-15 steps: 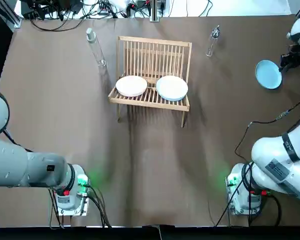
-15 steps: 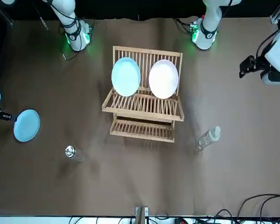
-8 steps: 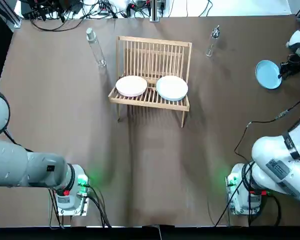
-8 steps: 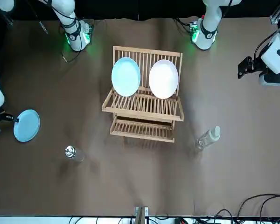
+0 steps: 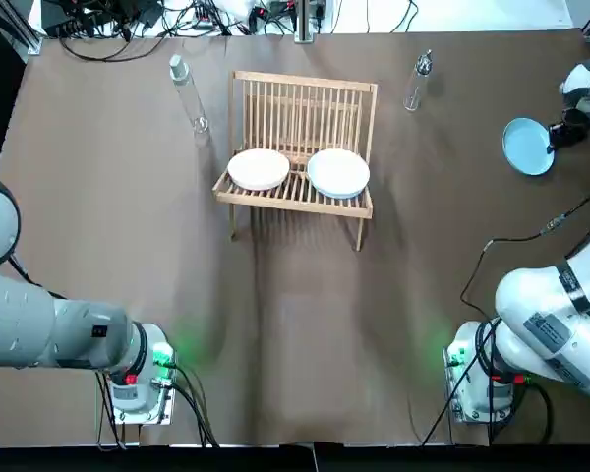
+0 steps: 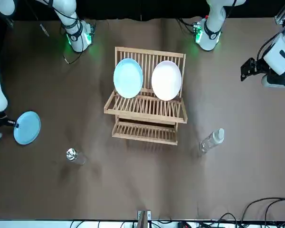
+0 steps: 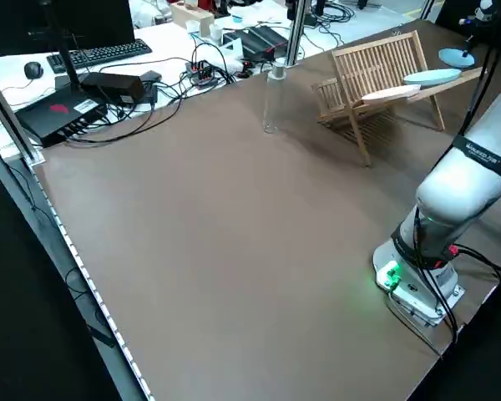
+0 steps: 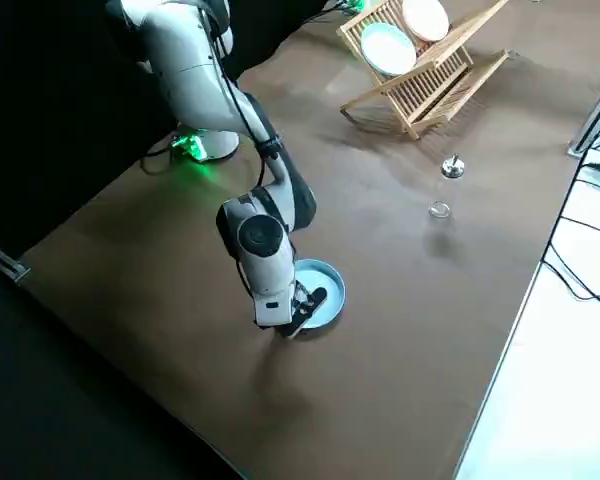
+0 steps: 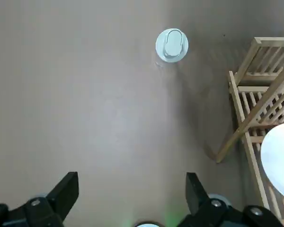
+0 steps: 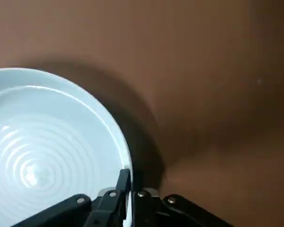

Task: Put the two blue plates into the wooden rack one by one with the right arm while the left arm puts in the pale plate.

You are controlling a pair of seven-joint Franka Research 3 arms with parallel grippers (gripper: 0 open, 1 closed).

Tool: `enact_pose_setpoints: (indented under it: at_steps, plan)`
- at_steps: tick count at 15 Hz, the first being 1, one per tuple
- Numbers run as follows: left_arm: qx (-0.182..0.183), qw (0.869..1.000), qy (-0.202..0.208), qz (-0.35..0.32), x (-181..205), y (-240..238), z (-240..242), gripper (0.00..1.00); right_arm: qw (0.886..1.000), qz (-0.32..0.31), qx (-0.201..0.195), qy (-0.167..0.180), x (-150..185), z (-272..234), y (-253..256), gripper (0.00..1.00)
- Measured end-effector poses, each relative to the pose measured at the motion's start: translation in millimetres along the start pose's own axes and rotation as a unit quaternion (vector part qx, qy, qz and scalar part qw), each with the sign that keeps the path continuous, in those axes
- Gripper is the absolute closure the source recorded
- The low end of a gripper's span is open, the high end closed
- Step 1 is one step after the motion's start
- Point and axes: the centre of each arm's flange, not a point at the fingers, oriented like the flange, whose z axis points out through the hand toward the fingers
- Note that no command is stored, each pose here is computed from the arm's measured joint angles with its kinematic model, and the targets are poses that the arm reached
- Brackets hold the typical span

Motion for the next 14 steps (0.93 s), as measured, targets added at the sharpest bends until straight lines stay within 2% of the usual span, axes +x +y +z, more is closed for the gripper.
enact_pose_setpoints:
  at_steps: [4,5,7,8,10,12,14]
  plan:
    - [0.000,1.000,0.001,0.000,0,0,0,0.00,0.999,-0.030,0.012,-0.022,1,-2,-5,0.96]
    - [0.000,1.000,0.001,0.000,0,0,0,0.00,0.999,-0.036,0.019,-0.036,1,-4,-9,0.96]
    - [0.000,1.000,0.001,0.000,0,0,0,0.00,0.994,-0.047,0.046,-0.092,0,-12,-23,0.96]
    - [0.000,1.000,0.001,0.000,0,0,0,0.00,0.982,-0.061,0.072,-0.163,3,-41,-44,0.96]
    - [0.000,1.000,0.001,0.000,0,0,0,0.00,0.967,-0.075,0.091,-0.226,3,-79,-67,0.96]
    - [0.000,1.000,0.001,0.000,0,0,0,0.00,0.952,-0.085,0.105,-0.274,-1,-104,-88,0.96]
    - [0.000,1.000,0.001,0.000,0,1,0,0.00,0.931,-0.097,0.119,-0.330,-8,-115,-115,0.96]
